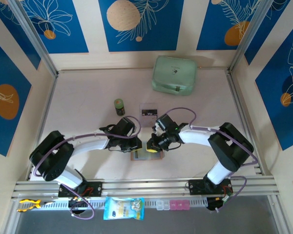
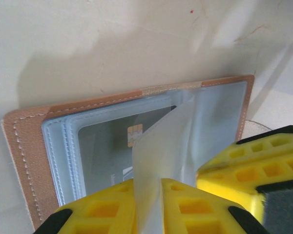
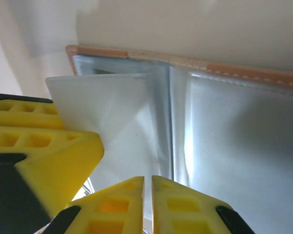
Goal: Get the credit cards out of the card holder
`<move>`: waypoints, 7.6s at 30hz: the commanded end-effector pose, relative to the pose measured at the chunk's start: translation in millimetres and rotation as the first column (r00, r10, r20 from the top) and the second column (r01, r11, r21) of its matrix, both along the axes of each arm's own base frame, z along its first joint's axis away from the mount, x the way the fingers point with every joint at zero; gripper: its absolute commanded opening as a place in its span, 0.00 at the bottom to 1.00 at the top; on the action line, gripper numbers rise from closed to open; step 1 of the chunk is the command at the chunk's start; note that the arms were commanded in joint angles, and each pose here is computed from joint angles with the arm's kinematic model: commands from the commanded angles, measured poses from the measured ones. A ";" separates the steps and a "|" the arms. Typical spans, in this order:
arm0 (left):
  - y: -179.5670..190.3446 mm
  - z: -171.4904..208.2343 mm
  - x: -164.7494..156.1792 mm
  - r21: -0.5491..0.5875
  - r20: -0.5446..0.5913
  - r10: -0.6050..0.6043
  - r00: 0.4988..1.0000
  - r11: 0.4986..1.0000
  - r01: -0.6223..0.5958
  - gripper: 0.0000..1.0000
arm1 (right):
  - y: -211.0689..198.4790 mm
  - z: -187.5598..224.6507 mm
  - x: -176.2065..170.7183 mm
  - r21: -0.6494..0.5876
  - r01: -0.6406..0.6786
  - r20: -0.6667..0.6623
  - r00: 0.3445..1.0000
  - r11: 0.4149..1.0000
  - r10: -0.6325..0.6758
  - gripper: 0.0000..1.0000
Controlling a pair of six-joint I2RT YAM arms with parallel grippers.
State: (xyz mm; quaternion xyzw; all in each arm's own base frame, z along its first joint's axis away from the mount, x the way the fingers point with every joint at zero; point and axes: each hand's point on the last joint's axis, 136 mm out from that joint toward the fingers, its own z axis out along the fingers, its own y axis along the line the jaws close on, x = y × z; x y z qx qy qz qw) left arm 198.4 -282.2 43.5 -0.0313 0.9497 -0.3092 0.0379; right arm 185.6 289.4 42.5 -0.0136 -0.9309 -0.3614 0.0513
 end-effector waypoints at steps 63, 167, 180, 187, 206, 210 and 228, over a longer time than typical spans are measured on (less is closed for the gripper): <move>-77.2 12.7 18.0 -0.038 0.040 -0.140 0.989 0.989 0.141 0.50 | -64.6 59.9 8.9 0.007 0.145 0.111 0.983 0.989 -0.145 0.17; 24.1 3.1 1.0 0.099 0.006 -0.026 1.000 0.995 0.025 0.10 | 14.5 9.9 3.6 -0.110 -0.070 0.047 0.996 0.991 0.076 0.26; 10.9 -10.9 -7.7 0.102 -0.033 -0.066 0.997 0.992 0.069 0.05 | 5.0 12.0 8.3 -0.118 -0.046 0.053 0.997 0.992 0.052 0.25; 12.1 -14.2 -8.9 0.108 -0.039 -0.066 0.997 0.992 0.070 0.03 | 0.9 8.5 11.3 -0.125 -0.038 0.048 0.998 0.991 0.044 0.25; 18.6 -16.2 -10.6 0.144 -0.046 -0.061 0.997 0.987 0.067 0.03 | -5.7 -16.3 5.5 -0.142 -0.034 -0.002 0.999 0.989 0.034 0.24; 16.5 -10.7 -9.5 0.130 -0.038 -0.062 0.997 0.989 0.066 0.03 | -4.3 -18.6 4.1 -0.131 -0.036 -0.010 0.999 0.991 0.035 0.24; 11.2 -12.9 -20.9 0.115 -0.059 -0.079 0.995 0.990 0.085 0.05 | -2.2 -17.8 3.8 -0.100 -0.039 0.006 0.999 0.994 0.040 0.20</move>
